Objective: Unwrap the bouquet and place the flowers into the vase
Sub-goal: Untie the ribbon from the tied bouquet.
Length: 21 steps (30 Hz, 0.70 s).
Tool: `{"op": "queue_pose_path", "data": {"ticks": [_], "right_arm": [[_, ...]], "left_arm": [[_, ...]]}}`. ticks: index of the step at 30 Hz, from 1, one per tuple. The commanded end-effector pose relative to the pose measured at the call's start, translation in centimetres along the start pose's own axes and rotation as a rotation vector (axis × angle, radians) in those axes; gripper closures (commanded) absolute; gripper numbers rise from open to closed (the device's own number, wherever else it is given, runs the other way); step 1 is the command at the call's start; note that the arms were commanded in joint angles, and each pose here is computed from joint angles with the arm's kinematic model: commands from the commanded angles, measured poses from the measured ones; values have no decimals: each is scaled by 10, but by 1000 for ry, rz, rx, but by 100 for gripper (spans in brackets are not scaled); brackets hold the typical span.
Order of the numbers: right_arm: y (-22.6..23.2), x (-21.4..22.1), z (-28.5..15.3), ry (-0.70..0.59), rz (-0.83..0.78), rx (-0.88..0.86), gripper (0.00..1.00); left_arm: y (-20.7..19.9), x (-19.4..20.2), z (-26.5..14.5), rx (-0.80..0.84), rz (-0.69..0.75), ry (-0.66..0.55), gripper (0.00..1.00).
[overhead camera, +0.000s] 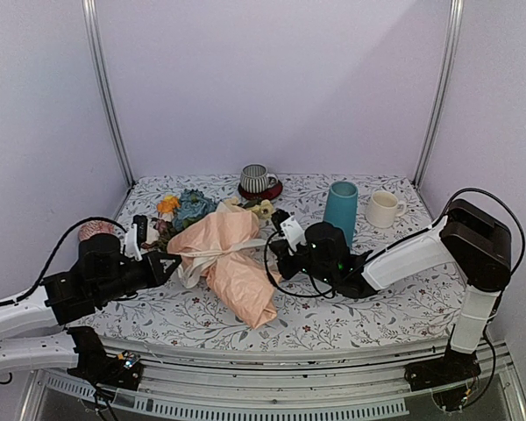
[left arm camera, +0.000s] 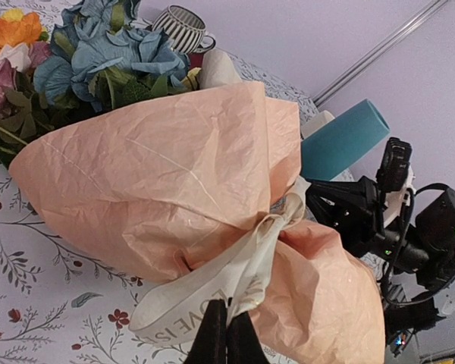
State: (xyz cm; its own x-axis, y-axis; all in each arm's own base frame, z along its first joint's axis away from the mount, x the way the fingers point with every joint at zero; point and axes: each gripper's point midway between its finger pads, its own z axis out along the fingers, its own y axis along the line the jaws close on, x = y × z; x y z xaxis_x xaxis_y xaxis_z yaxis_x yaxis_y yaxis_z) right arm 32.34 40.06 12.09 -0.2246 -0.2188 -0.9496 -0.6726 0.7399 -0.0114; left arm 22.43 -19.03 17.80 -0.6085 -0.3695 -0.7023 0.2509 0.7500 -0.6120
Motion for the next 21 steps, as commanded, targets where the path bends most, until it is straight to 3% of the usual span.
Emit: {"op": "queue_pose_path", "data": {"ticks": [1,21], "right_arm": [[-58,10,-10,34,42,218,98],[-80,15,-14,40,110,281,98]], "left_arm": [[19,-20,-7,-84,-30,-107,100],[34,-23,-17,-142,-57,-143,100]]}}
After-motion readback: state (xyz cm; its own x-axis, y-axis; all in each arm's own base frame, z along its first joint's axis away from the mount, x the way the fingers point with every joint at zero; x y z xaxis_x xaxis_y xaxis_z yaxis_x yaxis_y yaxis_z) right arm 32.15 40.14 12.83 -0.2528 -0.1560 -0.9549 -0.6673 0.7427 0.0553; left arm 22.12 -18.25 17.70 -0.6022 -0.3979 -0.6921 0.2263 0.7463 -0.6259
